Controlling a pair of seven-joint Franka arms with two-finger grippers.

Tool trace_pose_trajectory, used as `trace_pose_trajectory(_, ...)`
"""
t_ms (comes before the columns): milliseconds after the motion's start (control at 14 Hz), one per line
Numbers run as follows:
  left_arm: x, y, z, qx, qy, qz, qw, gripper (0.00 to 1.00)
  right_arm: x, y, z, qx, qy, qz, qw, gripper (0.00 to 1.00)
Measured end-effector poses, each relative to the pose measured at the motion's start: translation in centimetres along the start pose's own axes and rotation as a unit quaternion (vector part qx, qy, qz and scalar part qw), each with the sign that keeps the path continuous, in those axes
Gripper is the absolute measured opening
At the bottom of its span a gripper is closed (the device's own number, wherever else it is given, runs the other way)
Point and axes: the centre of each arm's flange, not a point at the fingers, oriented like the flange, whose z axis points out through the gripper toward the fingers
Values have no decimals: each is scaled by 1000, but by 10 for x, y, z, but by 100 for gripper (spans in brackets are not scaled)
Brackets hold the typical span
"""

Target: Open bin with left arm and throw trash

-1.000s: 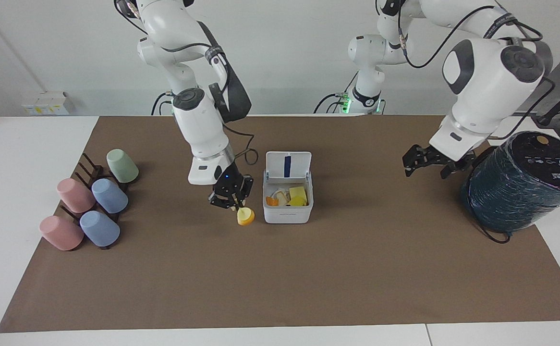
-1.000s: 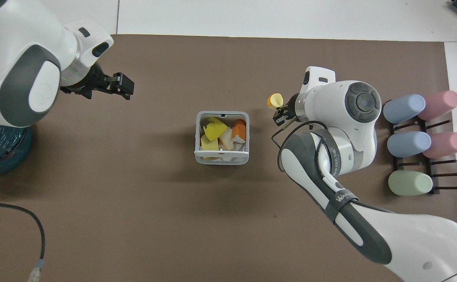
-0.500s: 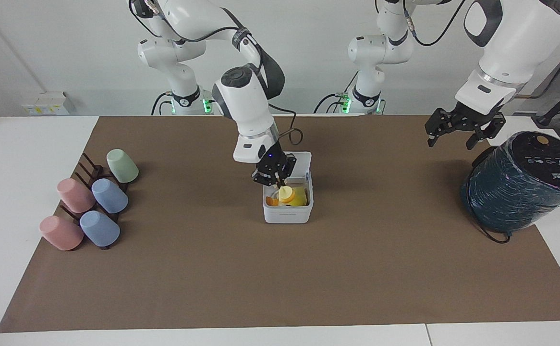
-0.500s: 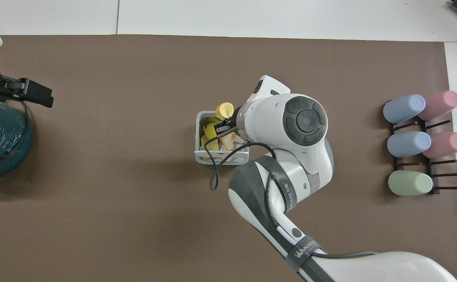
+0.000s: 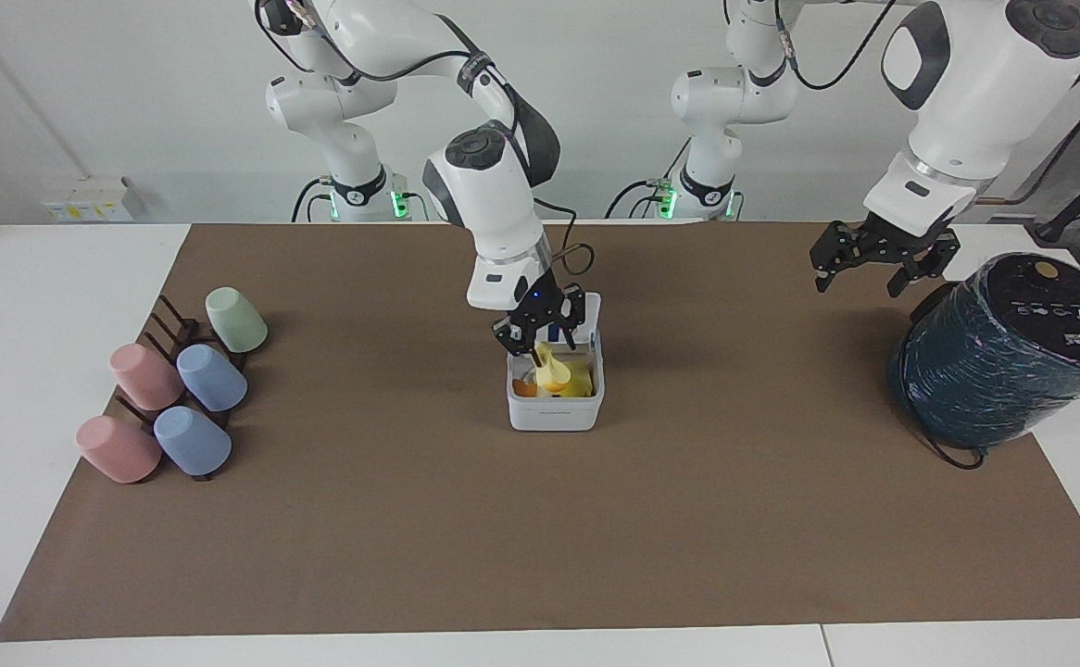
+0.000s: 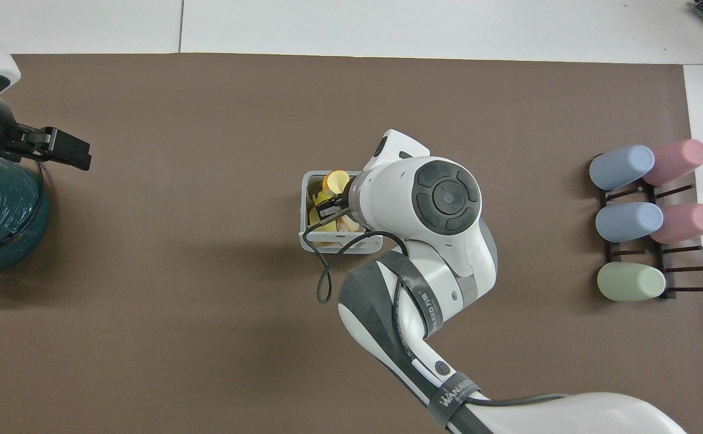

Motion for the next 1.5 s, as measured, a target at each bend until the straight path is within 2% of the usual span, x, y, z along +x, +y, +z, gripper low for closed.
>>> trace_pose_trajectory(143,0,0,1,1,6,0,1000,100,0,1,0,-1,-3,0,1000,98)
trace_pose_trajectory(214,0,-1,2,1,7,0,1000,100,0,4,-1,-2,-5,2,1000,100)
trace_pose_trajectory(429,-1,-3,2,1,9,-3,1000,100,7,35,-23,-17,-1,26,1000,100)
trace_pose_trajectory(643,0,-6,1,2,12,-5,1000,100,13,104,-77,-65,10,55,996,100)
trace_pose_trajectory(857,-1,-13,2,2,11,-11,1000,100,2,153,-140,-89,12,95,991,100)
trace_pose_trajectory(1000,-1,-14,3,2,10,-12,1000,100,-8,171,-169,-97,6,114,989,100)
trace_pose_trajectory(1500,-2,-14,4,2,9,-11,1000,100,-37,229,-230,-116,-26,177,977,100)
